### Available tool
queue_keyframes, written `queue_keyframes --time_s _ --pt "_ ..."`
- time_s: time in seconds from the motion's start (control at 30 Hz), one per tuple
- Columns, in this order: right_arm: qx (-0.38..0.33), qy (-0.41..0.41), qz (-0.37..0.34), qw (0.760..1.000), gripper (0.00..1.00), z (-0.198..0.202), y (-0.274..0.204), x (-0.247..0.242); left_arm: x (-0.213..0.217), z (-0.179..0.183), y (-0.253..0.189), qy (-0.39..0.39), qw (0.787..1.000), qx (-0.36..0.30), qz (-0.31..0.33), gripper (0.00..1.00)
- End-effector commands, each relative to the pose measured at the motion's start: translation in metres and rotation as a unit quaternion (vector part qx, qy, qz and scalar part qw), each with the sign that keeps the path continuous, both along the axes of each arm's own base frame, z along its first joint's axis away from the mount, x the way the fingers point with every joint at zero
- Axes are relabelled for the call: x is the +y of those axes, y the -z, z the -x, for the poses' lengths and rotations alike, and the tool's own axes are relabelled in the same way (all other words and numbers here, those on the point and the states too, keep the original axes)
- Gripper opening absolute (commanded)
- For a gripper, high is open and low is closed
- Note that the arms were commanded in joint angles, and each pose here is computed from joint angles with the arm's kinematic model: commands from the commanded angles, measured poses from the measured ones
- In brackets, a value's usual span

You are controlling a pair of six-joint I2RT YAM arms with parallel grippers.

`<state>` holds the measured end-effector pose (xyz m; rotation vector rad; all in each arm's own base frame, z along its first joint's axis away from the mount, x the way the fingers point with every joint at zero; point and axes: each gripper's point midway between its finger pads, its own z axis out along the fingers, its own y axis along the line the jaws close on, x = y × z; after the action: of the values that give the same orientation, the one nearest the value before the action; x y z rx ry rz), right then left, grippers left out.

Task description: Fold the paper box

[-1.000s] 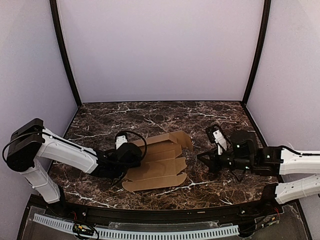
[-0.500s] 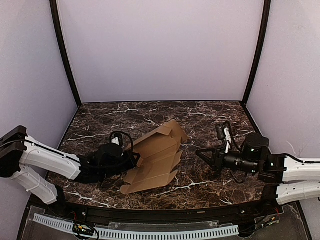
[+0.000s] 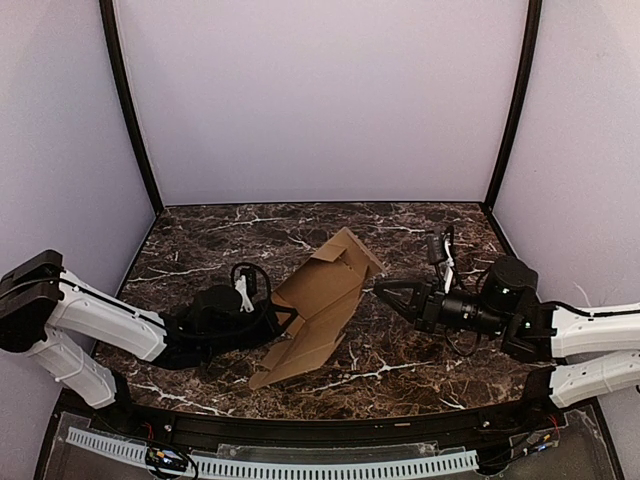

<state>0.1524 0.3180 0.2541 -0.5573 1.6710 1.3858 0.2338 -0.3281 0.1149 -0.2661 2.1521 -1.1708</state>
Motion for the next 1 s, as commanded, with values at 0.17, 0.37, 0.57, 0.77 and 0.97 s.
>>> queue_keyframes --time_s 0.17,0.37,0.57,0.77,0.97 --pt "-0.041 -0.010 -0.056 0.998 0.00 0.002 -0.047 0.012 -0.018 0.003 -0.003 0.029 0.999 0.006 0.037 0.01" --pt "-0.041 0.020 -0.035 0.998 0.00 -0.008 -0.040 0.015 -0.023 0.002 -0.008 0.034 0.998 0.003 0.045 0.01" --pt "-0.034 0.042 -0.022 0.998 0.00 -0.016 -0.030 0.024 -0.030 0.002 -0.018 0.045 0.997 0.000 0.060 0.01" --pt "-0.026 0.057 0.031 0.998 0.00 -0.019 -0.005 0.036 -0.034 0.003 -0.033 0.054 0.996 -0.017 0.069 0.01" --pt "-0.012 0.069 0.080 0.994 0.00 -0.018 0.018 0.036 -0.033 0.001 -0.041 0.061 0.996 -0.039 0.045 0.01"
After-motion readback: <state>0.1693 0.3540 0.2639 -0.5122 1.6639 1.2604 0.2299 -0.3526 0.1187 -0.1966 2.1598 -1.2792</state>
